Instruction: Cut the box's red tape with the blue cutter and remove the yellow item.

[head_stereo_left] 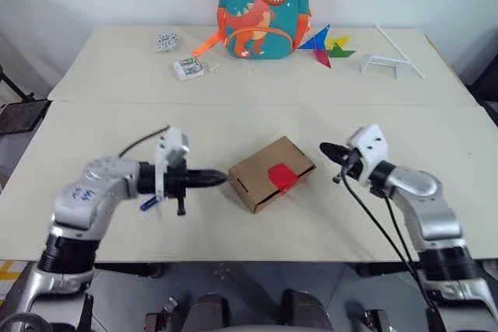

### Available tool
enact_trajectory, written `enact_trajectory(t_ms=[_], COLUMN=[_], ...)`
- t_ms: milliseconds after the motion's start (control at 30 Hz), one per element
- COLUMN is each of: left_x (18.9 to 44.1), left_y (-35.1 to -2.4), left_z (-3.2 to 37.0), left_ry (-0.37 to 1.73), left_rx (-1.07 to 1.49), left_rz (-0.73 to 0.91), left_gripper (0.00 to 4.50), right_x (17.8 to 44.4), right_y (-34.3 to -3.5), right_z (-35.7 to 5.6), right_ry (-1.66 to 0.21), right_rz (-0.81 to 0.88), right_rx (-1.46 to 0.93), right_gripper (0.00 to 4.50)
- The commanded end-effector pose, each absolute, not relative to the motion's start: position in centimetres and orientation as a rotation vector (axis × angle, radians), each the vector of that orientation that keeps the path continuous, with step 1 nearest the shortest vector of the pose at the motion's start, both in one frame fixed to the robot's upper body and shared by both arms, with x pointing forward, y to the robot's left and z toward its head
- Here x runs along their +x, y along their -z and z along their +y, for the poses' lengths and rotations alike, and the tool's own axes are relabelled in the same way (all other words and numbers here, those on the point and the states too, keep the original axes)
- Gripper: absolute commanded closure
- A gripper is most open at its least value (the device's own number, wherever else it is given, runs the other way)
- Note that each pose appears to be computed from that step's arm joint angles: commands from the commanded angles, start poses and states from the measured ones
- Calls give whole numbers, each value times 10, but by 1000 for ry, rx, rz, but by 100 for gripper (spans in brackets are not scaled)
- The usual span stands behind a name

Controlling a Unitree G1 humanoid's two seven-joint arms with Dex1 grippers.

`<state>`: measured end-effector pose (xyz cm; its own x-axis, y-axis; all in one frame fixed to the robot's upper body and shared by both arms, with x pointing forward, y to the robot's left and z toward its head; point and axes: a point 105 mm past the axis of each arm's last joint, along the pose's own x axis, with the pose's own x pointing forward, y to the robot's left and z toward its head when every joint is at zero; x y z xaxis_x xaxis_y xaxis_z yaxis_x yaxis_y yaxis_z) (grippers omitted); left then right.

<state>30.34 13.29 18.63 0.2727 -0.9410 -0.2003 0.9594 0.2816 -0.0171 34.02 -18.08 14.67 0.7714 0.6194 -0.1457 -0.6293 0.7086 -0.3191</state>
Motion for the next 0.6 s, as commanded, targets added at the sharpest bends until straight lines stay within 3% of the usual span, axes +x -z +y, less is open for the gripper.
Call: enact_trajectory(t_ms=[33, 133, 267, 433, 600], left_x=[331, 359, 376, 368, 346], left_y=[-206, -201, -173, -143, -139], left_z=[135, 127, 111, 99, 96], left_ry=[1213, 1138, 1118, 1190, 1277], left_rx=[80, 114, 185, 229, 200], left_rz=[115, 113, 195, 310, 347], left_gripper=[446, 446, 446, 446, 446], right_x=[302, 277, 272, 290, 307], right_y=[-144, -134, -128, -128, -132], right_z=[-164, -151, -136, -128, -123], right_ry=[-869, -954, -948, -849, -801], right_rz=[122, 208, 233, 210, 185], right_rx=[-317, -272, -237, -245, -237], right_gripper=[450, 450, 450, 450, 450])
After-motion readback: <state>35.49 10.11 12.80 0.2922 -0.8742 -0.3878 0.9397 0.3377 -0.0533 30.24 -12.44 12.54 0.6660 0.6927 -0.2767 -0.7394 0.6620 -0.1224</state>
